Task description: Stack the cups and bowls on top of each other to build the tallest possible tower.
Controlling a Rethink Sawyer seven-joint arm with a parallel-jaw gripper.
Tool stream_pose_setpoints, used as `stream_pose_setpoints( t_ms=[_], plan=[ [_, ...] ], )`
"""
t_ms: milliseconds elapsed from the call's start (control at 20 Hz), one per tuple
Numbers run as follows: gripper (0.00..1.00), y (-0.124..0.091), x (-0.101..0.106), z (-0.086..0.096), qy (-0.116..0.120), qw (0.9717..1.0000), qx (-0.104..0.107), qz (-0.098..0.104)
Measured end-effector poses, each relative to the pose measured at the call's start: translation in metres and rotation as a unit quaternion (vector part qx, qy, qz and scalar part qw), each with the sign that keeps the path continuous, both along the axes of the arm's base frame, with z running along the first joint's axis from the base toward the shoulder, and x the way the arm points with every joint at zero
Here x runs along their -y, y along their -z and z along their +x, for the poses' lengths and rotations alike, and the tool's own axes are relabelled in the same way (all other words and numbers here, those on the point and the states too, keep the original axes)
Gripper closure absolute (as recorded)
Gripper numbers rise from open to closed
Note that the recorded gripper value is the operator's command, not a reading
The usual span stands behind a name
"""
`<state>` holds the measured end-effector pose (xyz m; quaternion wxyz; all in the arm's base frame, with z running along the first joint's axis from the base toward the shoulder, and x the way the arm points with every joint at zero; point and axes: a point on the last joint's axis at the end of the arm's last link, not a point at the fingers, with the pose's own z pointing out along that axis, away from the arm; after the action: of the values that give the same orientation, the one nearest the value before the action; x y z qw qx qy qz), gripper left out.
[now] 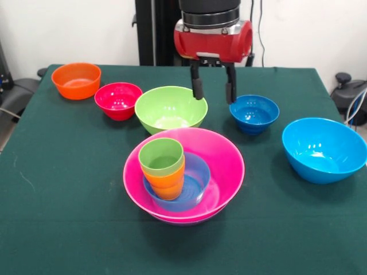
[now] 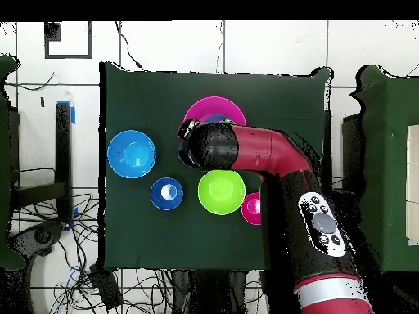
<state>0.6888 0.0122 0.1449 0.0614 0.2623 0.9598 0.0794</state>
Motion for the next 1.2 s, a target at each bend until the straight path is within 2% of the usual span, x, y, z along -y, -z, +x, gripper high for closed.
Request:
stream_pose_setpoints(
  t_ms=[400, 700, 1200],
  plan=[
    [0.00, 0.007, -0.016, -0.002, 0.002, 0.9999, 0.015, 0.008],
    [0.00, 0.017, -0.030, -0.006, 0.004, 0.9997, 0.019, 0.016],
    [0.00, 0.025, -0.053, -0.030, 0.008, 0.9995, -0.006, 0.031]
  ],
)
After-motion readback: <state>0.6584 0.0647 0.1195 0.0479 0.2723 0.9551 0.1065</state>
